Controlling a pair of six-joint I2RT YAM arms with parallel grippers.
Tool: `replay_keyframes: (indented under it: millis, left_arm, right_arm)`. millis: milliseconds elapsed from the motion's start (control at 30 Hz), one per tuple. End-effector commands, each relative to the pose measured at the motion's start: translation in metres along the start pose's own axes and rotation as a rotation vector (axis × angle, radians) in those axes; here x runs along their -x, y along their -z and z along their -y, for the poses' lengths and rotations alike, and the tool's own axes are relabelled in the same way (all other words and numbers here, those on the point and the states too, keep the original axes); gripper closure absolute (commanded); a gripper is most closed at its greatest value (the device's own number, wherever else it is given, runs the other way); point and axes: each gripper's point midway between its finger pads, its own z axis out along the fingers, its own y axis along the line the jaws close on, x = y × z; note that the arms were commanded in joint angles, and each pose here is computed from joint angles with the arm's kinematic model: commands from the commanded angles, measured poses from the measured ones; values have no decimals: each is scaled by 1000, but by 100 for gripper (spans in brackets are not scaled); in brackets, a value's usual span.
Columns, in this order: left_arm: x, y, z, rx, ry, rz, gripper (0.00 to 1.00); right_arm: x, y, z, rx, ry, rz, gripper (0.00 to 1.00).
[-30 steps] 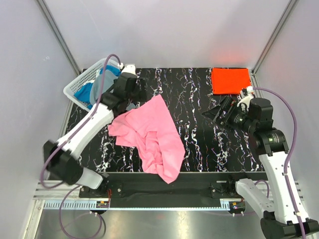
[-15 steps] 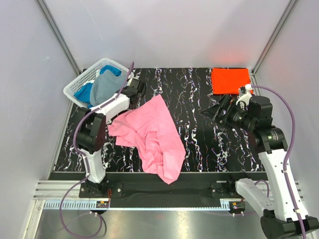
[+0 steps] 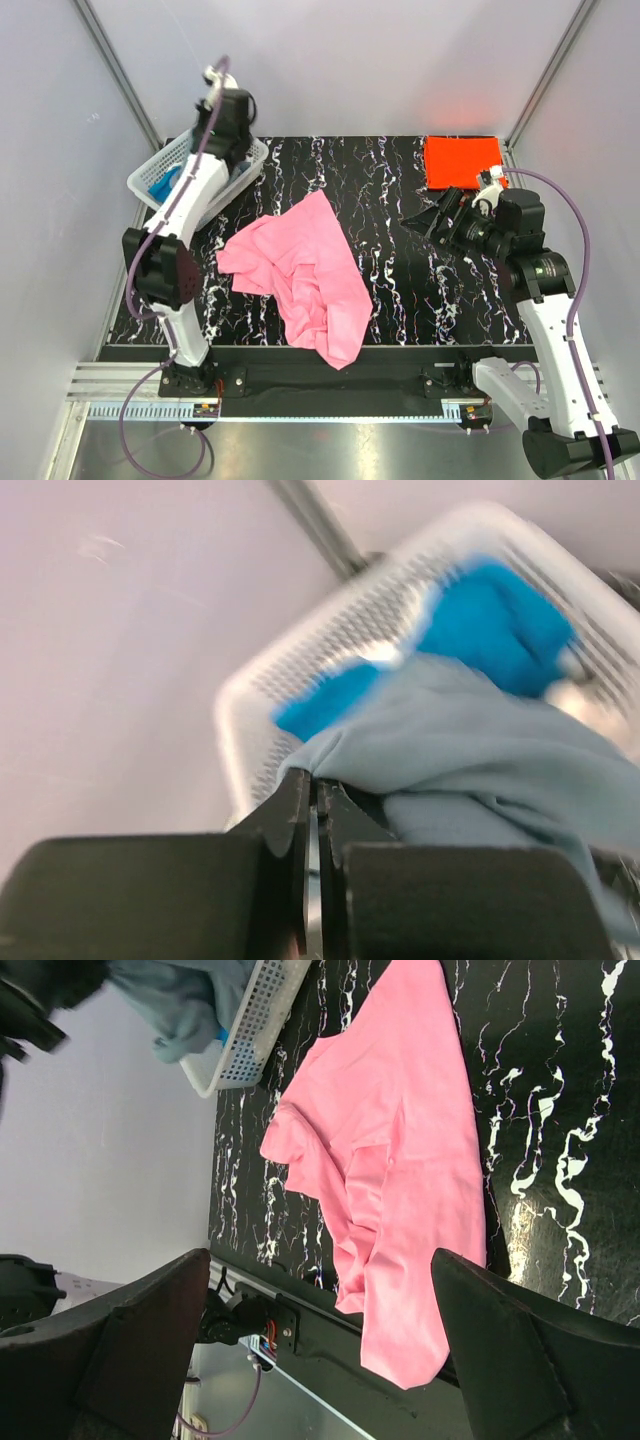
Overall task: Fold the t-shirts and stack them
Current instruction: Move the tshirt to the center of the board, then flatten the tshirt out
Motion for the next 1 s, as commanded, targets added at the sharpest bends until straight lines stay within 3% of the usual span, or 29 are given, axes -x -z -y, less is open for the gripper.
replay_keyframes:
  millis: [0, 200, 367, 433, 500, 533, 700, 833, 867, 967]
  left_arm:
    - [32, -34, -69, 193, 92, -1, 100]
    - [2, -91, -53, 209, 1, -148, 99]
    - [-32, -95, -11, 20, 31, -233, 70]
    - [-28, -77, 1, -120, 71, -225, 54]
    - [-12, -49, 9, -278, 122, -204, 33]
    - [-8, -37, 12, -331, 130, -201, 29]
    - [9, 68, 31, -580, 100, -142, 24]
    - [-40, 139, 67, -829, 83, -171, 24]
    - [-78, 150, 83, -878, 56, -223, 24]
    - [-107, 190, 90, -1053, 114, -256, 24]
  right_arm:
    - [9, 2, -12, 42, 29, 28, 0]
    - [9, 3, -9, 22, 30, 31, 0]
    - [9, 2, -8, 22, 25, 29, 0]
    - [10, 1, -10, 31, 19, 28, 0]
    - [9, 0, -9, 27, 9, 23, 0]
    - [8, -1, -7, 20, 5, 19, 0]
    - [-9, -20, 33, -121, -56, -66, 2]
    - [-37, -43, 61, -176, -119, -172, 14]
    - [-48, -49, 62, -180, -120, -204, 15]
    - [-84, -70, 79, -233, -125, -303, 20]
